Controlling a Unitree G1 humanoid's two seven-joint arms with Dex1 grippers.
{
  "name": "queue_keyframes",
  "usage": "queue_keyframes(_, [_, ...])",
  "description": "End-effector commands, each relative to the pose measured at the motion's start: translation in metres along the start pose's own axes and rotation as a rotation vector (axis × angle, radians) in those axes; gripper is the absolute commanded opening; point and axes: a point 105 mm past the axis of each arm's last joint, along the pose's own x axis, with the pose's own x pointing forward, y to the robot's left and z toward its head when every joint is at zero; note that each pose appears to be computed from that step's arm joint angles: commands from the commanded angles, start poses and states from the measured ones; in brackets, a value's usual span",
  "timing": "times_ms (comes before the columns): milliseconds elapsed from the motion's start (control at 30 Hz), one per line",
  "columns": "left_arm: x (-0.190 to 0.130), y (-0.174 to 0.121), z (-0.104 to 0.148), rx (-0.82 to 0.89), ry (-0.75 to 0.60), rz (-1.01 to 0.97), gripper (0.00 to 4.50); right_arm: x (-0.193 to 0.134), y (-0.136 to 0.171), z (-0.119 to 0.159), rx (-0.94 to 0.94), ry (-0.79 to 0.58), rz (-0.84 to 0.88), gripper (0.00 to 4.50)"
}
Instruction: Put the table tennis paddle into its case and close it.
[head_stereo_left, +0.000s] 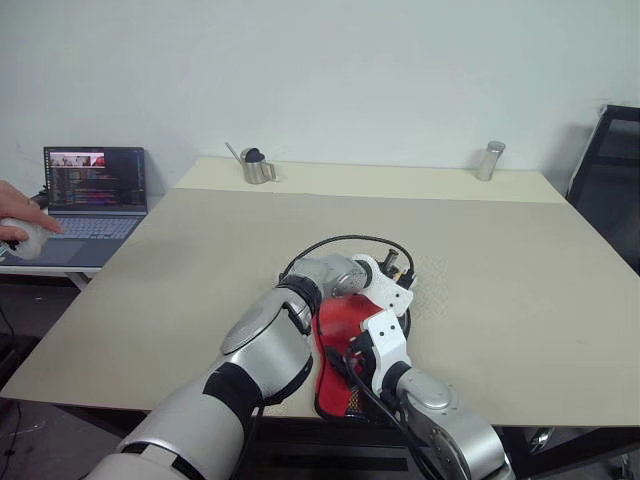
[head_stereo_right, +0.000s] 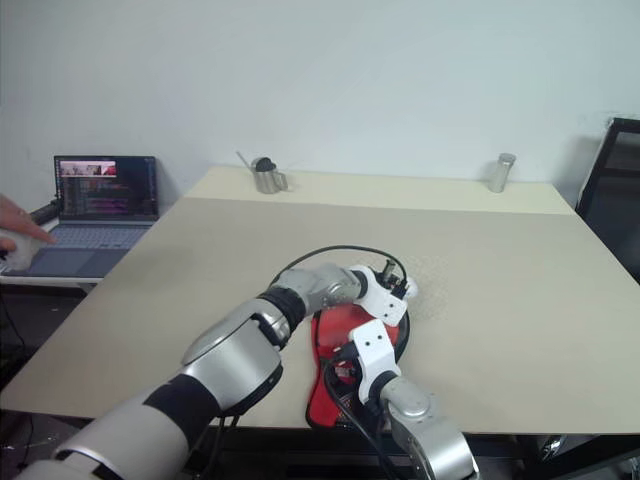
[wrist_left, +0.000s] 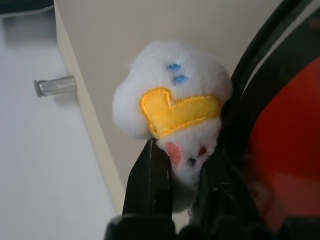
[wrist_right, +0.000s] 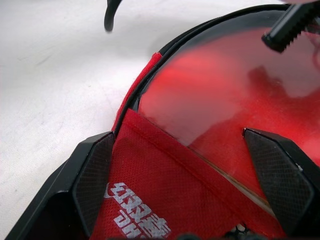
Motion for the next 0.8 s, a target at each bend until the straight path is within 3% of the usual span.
queue_keyframes(33, [0.003, 0.027, 0.027, -0.068, -0.108, 0.072, 1.60, -0.001, 0.017, -0.064, 0.082, 0.254, 0.062, 4.50])
queue_keyframes(167, [0.001, 0.026, 0.032, -0.137, -0.159, 0.053, 3.01, 0.000, 0.016, -0.064, 0.076, 0.257, 0.060, 4.50])
queue_keyframes(333, [-0.008, 0.026, 0.032, -0.220, -0.235, 0.001, 3.01, 0.004, 0.010, -0.061, 0.069, 0.254, 0.056, 4.50])
queue_keyframes(533, [-0.027, 0.038, 0.011, -0.330, -0.258, 0.028, 3.01, 0.010, 0.002, -0.055, 0.057, 0.242, 0.050, 4.50])
queue_keyframes(800, [-0.081, 0.063, -0.041, -0.476, -0.288, 0.154, 3.01, 0.013, -0.011, -0.045, 0.037, 0.216, 0.049, 4.50])
